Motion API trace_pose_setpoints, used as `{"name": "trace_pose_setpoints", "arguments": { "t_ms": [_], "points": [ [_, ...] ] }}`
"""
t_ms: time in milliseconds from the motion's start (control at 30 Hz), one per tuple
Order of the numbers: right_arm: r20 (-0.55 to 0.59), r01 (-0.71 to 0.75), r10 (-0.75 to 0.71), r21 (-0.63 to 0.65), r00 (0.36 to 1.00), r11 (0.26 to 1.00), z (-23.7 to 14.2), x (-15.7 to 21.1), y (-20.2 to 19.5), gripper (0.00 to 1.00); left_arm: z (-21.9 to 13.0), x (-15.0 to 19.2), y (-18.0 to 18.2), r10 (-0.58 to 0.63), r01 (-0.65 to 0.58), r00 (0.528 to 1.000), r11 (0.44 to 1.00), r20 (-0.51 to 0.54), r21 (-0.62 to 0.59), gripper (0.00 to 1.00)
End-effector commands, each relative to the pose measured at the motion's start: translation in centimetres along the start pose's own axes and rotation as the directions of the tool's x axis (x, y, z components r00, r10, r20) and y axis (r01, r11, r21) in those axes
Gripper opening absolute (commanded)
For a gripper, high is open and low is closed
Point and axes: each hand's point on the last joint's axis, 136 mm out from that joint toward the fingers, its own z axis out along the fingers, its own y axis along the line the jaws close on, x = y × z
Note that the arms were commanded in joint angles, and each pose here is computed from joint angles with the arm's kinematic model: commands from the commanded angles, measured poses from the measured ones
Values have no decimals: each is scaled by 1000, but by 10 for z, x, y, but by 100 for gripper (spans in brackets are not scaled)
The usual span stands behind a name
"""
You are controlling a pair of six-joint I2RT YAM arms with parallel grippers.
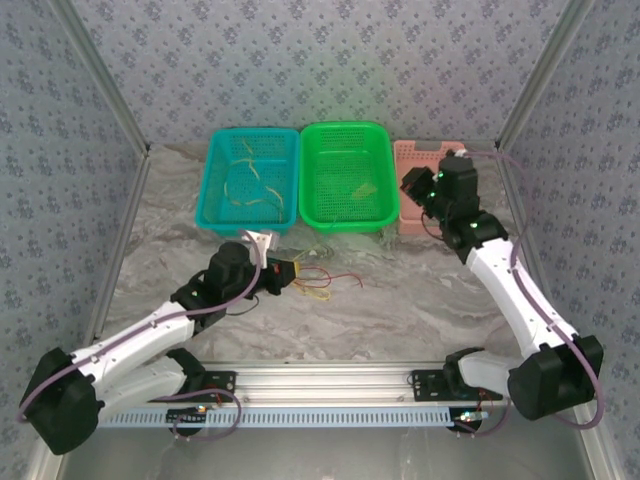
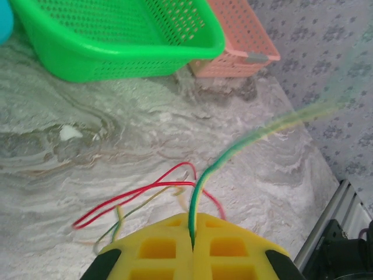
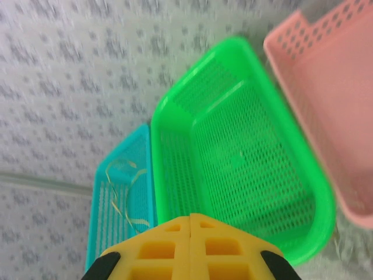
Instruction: Untangle the cables
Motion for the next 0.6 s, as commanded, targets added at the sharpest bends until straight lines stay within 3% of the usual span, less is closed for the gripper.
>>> {"name": "trace_pose_setpoints", "arguments": {
  "t_ms": [0, 200, 333, 367, 467, 567],
  "points": [
    [105, -23, 29, -60, 994, 998, -22, -50, 18, 0, 5, 16, 10, 16, -19, 997, 999, -70, -37, 0],
    [82, -141, 154, -142, 985, 980, -31, -82, 40, 0, 16, 30, 15, 42, -51, 990, 997, -136, -63, 0],
    [-49, -153, 149, -91, 988, 984, -25, -45, 34, 0, 16, 24, 15, 37, -45, 994, 997, -106, -68, 0],
    [-87, -148, 141, -81, 986, 986, -23, -29, 30, 4, 15, 20, 13, 39, -44, 995, 997, -92, -62, 0],
    [-186, -104, 94, -41, 978, 994, -18, 28, 14, 34, 11, 12, 6, 43, -46, 997, 998, -64, -44, 0],
    [-263, -90, 66, -80, 963, 993, -15, 81, 13, 50, 8, 7, 0, 50, -51, 997, 998, -54, -24, 0]
  ]
}}
